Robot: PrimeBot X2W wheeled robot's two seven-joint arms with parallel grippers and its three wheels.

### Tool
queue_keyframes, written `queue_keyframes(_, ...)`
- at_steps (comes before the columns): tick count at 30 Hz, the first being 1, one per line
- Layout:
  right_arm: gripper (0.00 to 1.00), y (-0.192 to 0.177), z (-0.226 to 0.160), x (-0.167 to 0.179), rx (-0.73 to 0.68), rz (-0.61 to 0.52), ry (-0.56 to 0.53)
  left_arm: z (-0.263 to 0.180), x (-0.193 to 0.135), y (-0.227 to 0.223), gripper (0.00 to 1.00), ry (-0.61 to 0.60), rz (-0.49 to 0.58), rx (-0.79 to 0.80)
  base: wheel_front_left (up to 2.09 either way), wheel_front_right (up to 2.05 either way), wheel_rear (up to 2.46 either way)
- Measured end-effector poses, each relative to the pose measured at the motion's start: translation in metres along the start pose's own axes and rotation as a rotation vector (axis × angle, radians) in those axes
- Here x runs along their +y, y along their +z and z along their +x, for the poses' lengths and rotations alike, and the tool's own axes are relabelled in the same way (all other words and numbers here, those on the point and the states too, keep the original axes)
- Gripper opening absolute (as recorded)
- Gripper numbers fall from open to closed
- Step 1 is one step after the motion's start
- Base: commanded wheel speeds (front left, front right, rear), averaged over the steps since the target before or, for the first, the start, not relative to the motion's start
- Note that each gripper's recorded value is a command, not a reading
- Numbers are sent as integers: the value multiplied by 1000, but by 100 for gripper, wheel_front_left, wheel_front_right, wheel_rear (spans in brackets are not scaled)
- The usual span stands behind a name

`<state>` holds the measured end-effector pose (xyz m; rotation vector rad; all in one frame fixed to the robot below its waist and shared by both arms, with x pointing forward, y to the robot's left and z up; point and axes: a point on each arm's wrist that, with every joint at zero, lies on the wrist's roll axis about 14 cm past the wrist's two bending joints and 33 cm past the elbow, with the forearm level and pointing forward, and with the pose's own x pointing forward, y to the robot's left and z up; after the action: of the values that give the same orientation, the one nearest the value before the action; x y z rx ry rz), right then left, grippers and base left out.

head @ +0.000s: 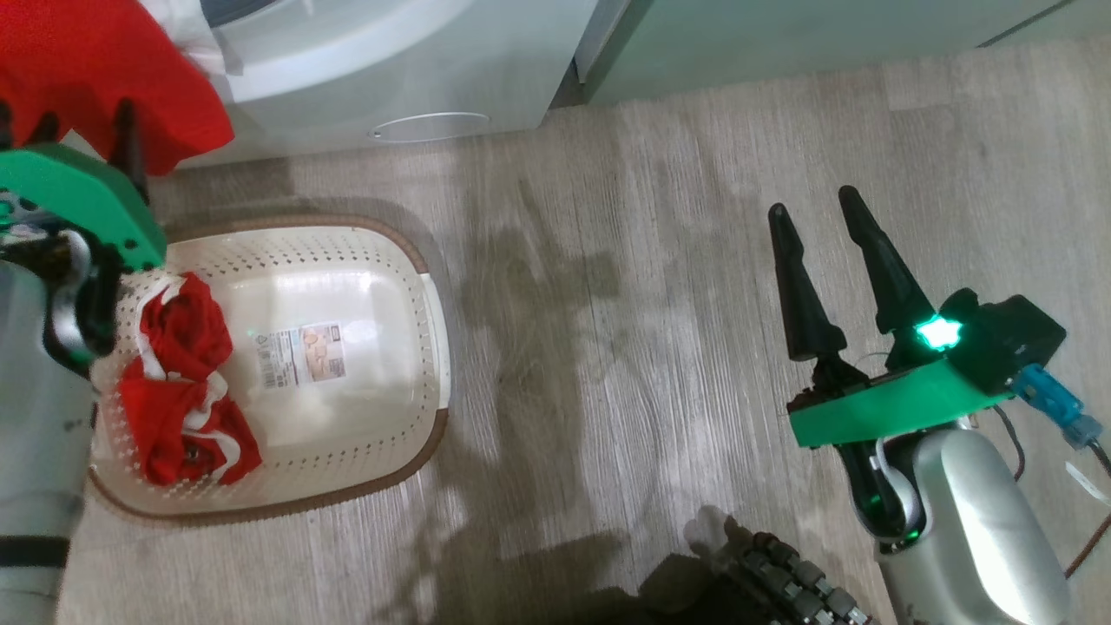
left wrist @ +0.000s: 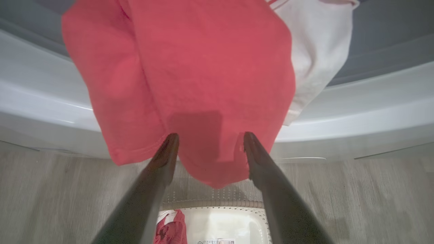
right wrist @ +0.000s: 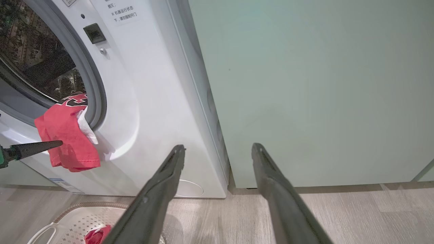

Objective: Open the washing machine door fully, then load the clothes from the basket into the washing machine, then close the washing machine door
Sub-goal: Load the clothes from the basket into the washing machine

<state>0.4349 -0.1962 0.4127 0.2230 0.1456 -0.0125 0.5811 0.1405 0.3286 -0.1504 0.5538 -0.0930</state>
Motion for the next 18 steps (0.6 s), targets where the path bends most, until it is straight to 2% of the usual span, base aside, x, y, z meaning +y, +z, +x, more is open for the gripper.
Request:
queue_keyframes(9, 100, 2, 2, 0, -9, 9, 1, 11, 7, -1, 98, 1, 14, 62, 0, 0, 0)
queue_keyframes(11, 100, 2, 1, 0, -9, 9, 0, 13, 7, 0, 68, 0, 17, 64, 0, 0, 0)
queue_keyframes(13, 100, 1, 0, 0, -7, 9, 0, 15, 7, 1, 47, -5, 22, 68, 0, 0, 0)
queue_keyframes(15, 100, 1, 0, 0, -6, 8, 0, 17, 7, -1, 43, -15, 28, 84, 0, 0, 0)
queue_keyframes(16, 100, 1, 0, 0, -5, 8, 0, 18, 6, 0, 26, -21, 28, 83, 0, 0, 0)
queue_keyframes(17, 100, 1, 0, 0, -4, 8, 0, 19, 6, 0, 0, -22, 30, 82, 0, 0, 0)
queue_keyframes(18, 100, 1, 0, 0, -4, 8, 0, 19, 5, 1, 0, -27, 33, 85, 0, 0, 0)
